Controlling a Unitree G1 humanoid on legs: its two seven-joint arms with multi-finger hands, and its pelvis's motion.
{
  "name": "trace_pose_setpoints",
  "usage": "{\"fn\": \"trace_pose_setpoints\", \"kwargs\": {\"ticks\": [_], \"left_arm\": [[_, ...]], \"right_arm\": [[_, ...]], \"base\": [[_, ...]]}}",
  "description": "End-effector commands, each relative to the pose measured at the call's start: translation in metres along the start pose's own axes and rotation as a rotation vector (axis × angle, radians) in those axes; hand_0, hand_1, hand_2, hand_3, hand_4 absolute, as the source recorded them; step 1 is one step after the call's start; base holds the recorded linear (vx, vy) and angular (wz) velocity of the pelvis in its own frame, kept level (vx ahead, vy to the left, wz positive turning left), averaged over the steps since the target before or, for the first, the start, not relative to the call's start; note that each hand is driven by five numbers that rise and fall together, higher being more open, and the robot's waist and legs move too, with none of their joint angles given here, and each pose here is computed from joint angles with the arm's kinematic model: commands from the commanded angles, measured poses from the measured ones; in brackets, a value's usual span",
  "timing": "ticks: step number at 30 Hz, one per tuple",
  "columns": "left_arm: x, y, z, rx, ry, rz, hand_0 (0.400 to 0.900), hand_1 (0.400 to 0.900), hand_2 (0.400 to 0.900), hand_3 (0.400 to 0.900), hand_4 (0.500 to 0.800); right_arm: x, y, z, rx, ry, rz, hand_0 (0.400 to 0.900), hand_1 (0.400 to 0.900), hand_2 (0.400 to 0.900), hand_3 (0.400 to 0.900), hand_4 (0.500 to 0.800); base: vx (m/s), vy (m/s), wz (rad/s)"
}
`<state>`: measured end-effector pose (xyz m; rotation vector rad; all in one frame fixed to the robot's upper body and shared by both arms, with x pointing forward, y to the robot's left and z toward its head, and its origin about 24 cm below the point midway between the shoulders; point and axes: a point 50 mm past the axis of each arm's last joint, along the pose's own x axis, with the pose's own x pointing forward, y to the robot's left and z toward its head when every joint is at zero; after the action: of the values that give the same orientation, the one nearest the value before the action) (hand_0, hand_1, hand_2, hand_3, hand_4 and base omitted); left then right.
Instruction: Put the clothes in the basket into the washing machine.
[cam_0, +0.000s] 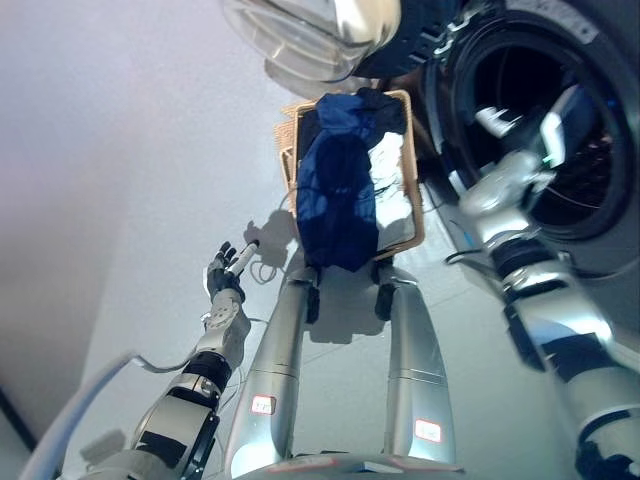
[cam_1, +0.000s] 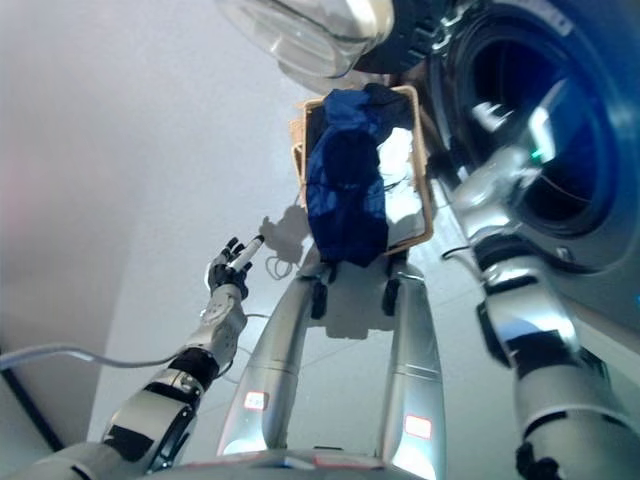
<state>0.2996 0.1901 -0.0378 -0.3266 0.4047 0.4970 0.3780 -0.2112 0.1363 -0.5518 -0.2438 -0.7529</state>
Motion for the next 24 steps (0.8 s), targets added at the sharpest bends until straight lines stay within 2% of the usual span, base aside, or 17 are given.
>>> {"fn": "trace_pose_setpoints", "kwargs": {"ticks": [1,7,14,19,24], "left_arm": [[-0.005,0.036,-0.032,0.022,0.110,0.127,0.900,0.900,0.900,0.900,0.800],[-0.016,0.061,-0.064,0.118,0.234,0.155,0.900,0.900,0.900,0.900,0.800],[-0.035,0.102,-0.098,0.261,0.400,0.159,0.900,0.900,0.900,0.900,0.800],[-0.055,0.137,-0.120,0.315,0.523,0.213,0.900,0.900,0.900,0.900,0.800],[-0.078,0.161,-0.139,0.255,0.634,0.278,0.900,0.900,0.900,0.900,0.800]], "right_arm": [[-0.020,-0.006,-0.019,0.127,0.010,0.029,0.900,0.900,0.900,0.900,0.800],[-0.084,0.000,-0.093,0.089,0.274,0.203,0.900,0.900,0.900,0.900,0.800],[-0.153,-0.024,-0.185,0.017,0.741,0.417,0.900,0.900,0.900,0.900,0.800],[-0.210,-0.062,-0.233,-0.041,1.075,0.415,0.900,0.900,0.900,0.900,0.800],[-0.263,-0.096,-0.258,0.027,1.393,0.313,0.900,0.900,0.900,0.900,0.800]], "base": [[0.049,0.011,-0.06],[0.078,0.036,-0.09],[0.114,0.029,-0.07],[0.130,-0.014,0.00],[0.118,-0.033,0.02]]}}
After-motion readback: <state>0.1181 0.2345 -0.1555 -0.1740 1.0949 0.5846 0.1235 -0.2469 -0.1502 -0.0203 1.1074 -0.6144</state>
